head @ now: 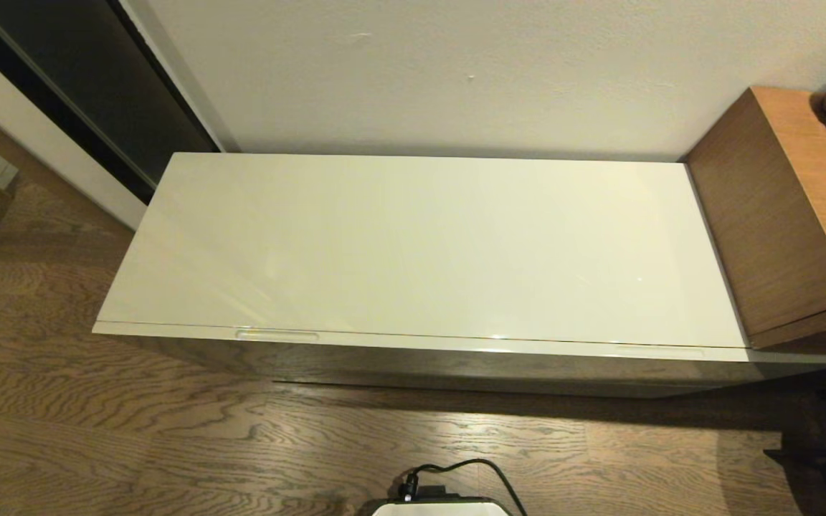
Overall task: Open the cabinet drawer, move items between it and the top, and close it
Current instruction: Open the drawer
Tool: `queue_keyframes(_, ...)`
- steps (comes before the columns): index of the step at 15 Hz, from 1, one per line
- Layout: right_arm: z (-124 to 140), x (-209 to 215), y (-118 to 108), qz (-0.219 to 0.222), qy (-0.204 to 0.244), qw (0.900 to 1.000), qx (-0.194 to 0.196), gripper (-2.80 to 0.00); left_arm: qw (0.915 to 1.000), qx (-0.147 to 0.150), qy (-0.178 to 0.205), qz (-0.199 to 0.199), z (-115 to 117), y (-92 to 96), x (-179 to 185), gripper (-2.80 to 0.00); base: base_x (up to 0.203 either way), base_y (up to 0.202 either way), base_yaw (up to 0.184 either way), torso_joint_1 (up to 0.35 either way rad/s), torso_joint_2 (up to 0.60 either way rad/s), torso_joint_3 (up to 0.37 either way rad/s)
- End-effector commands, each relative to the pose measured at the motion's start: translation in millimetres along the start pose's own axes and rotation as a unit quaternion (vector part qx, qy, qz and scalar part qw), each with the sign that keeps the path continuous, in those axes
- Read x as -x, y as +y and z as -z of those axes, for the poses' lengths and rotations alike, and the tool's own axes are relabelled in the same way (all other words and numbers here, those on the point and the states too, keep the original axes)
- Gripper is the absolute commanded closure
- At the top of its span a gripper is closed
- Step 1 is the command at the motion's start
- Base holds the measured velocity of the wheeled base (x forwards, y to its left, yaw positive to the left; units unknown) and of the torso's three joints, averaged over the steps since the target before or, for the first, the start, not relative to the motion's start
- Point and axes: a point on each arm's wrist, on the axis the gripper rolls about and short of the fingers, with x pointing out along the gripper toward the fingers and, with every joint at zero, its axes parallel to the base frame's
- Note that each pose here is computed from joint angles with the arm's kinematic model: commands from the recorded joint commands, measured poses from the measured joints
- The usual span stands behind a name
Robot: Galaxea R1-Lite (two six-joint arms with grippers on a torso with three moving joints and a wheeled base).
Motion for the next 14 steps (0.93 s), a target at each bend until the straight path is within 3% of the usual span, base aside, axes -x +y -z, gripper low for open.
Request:
queue_keyframes(1, 0, 0, 0, 0.0, 0.0, 1.0, 0.0, 0.0, 1.0, 0.0, 0.001, -0.001, 0, 0.0, 0, 0.0, 0.0, 0.0, 0.0, 0.0, 0.0, 0.0)
queue_keyframes(4, 0, 0, 0, 0.0, 0.0, 1.0, 0.0, 0.0, 0.9998, -0.007, -0.016, -0.004, -12, 0.0, 3, 0.0, 0.0, 0.0, 0.0, 0.0, 0.0, 0.0)
queue_keyframes(7, 0, 0, 0, 0.0, 0.0, 1.0, 0.0, 0.0, 0.9999, 0.003, 0.007, -0.014, -62, -0.4, 17, 0.0, 0.0, 0.0, 0.0, 0.0, 0.0, 0.0)
queue_keyframes(8, 0, 0, 0, 0.0, 0.001, 1.0, 0.0, 0.0, 0.999, 0.01, 0.041, -0.016, -79, -0.6, 24, 0.0, 0.0, 0.0, 0.0, 0.0, 0.0, 0.0)
queue_keyframes(9, 0, 0, 0, -0.001, 0.0, 1.0, 0.0, 0.0, 0.9942, 0.014, 0.105, -0.019, -89, -0.7, 30, 0.0, 0.0, 0.0, 0.0, 0.0, 0.0, 0.0)
queue_keyframes(11, 0, 0, 0, 0.0, 0.0, 1.0, 0.0, 0.0, 0.9743, 0.003, 0.224, -0.023, -105, -0.9, 29, 0.0, 0.0, 0.0, 0.0, 0.0, 0.0, 0.0)
queue_keyframes(13, 0, 0, 0, 0.0, 0.0, 1.0, 0.0, 0.0, 0.956, -0.024, 0.292, -0.014, -113, -0.9, 17, 0.0, 0.0, 0.0, 0.0, 0.0, 0.0, 0.0)
queue_keyframes(14, 0, 0, 0, 0.0, 0.001, 1.0, 0.0, 0.0, 0.9454, -0.056, 0.321, -0.001, -117, -1.0, 0, 0.0, 0.0, 0.0, 0.0, 0.0, 0.0, 0.0)
